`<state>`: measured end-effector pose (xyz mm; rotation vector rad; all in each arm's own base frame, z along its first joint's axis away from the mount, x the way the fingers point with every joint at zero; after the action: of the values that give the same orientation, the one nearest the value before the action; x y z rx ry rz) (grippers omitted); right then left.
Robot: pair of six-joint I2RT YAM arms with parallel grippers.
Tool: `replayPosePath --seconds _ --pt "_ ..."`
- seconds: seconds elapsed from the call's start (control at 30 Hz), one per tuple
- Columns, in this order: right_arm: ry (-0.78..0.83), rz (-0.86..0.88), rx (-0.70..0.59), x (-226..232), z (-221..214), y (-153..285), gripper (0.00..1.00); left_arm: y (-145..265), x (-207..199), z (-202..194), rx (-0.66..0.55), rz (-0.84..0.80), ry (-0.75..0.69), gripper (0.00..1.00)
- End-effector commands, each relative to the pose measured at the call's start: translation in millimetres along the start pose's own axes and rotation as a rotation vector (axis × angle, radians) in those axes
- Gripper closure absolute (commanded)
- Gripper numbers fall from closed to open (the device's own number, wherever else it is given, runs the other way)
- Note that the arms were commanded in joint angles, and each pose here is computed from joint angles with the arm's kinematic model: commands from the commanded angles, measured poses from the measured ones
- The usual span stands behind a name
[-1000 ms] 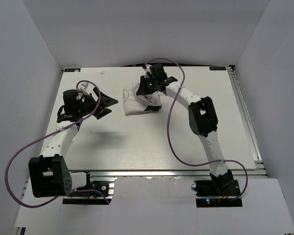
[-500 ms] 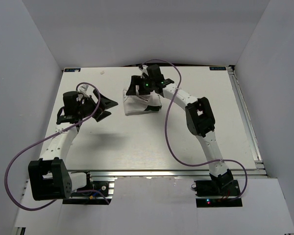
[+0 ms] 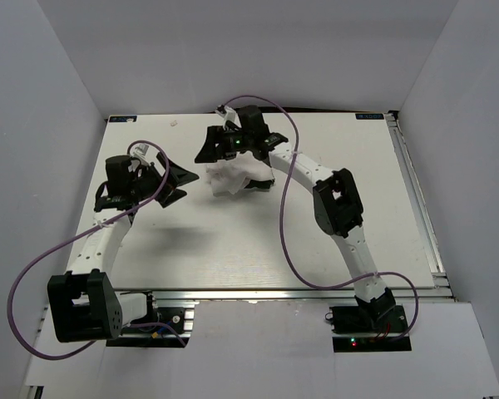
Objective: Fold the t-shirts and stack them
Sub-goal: Fold the tshirt
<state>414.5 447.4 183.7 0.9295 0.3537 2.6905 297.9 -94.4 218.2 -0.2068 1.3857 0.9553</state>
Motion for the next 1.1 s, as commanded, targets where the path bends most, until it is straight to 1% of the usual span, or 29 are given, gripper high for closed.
replayPosePath --seconds 0.0,0.03,0.1,0.13,0.17,0.2,0.23,0.27,0.3,0.33,0.37,0.43,0.47,0.53,0.6,0.63,0.67,0.7,0.73,0.77,0.8,0.83,0.87,0.9,1.07 --pt "0.239 0.090 -0.171 49 79 54 0.11 11 -17 9 -0.050 -0.031 -0.063 0.02" --pt "0.244 0.069 -0.157 37 72 56 0.11 11 -16 9 -0.051 -0.030 -0.063 0.02" --pt "0.306 0.103 -0.150 23 69 71 0.11 11 -14 7 -0.048 -0.028 -0.057 0.02" --pt "0.378 0.075 -0.136 10 64 78 0.10 9 -12 8 -0.047 -0.028 -0.057 0.02" --pt "0.416 0.049 -0.111 -2 59 87 0.11 9 -12 8 -0.043 -0.030 -0.057 0.02" --pt "0.480 0.073 -0.081 -4 52 91 0.11 7 -11 8 -0.037 -0.032 -0.057 0.02" --pt "0.503 0.064 -0.007 -9 38 100 0.12 4 -9 9 -0.029 -0.032 -0.050 0.02" --pt "0.676 0.080 0.038 -20 23 104 0.13 2 -8 10 -0.023 -0.034 -0.048 0.02" --pt "0.735 0.106 0.093 -14 10 115 0.14 1 -10 11 -0.016 -0.047 -0.048 0.02" --pt "0.806 0.098 0.111 -16 4 119 0.14 -1 -10 12 -0.015 -0.051 -0.049 0.02" --pt "0.898 0.101 0.166 -29 -20 122 0.14 -4 -7 13 -0.007 -0.049 -0.034 0.02" --pt "0.983 0.073 0.173 -28 -21 130 0.13 -8 -7 16 -0.002 -0.054 -0.023 0.02" --pt "0.974 0.054 0.177 -35 -23 135 0.13 -14 -2 16 0.013 -0.045 -0.001 0.02" --pt "0.936 0.019 0.148 -43 -14 144 0.14 -23 1 14 0.041 -0.034 0.017 0.02" --pt "0.852 0.000 0.125 -45 -8 150 0.14 -38 7 11 0.065 0.000 0.060 0.04" --pt "0.836 -0.020 0.100 -50 -3 156 0.14 -52 2 -1 0.091 0.016 0.064 0.05" --pt "0.816 -0.030 0.085 -52 -1 160 0.14 -61 3 -6 0.102 0.036 0.093 0.05" --pt "0.775 -0.039 0.076 -50 -4 164 0.14 -78 5 -21 0.140 0.052 0.115 0.08" --pt "0.764 -0.056 0.063 -53 -2 170 0.14 -89 8 -23 0.122 0.077 0.120 0.09" --pt "0.750 -0.069 0.047 -51 0 174 0.14 -106 11 -33 0.139 0.102 0.139 0.11" --pt "0.737 -0.074 0.042 -51 0 177 0.14 -114 13 -35 0.127 0.119 0.162 0.13" --pt "0.721 -0.082 0.034 -53 1 182 0.14 -122 14 -36 0.118 0.130 0.166 0.17" --pt "0.724 -0.090 0.016 -49 5 187 0.14 -131 11 -30 0.077 0.140 0.163 0.19" --pt "0.686 -0.097 0.014 -53 0 192 0.14 -140 16 -34 0.075 0.167 0.180 0.23" --pt "0.656 -0.116 -0.014 -50 1 208 0.14 -154 21 -22 -0.027 0.250 0.178 0.28"
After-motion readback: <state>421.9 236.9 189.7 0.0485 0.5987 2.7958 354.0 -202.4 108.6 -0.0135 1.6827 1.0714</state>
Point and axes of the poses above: each gripper's point midway between its finger pads, its own y axis back along the fingers, its own x axis along the line the jaws close on, z = x × y, the point moved 4 cm from there along y, back along the fingers, and after that the axes turned 7 degrees about y, right-handed, at the moved point
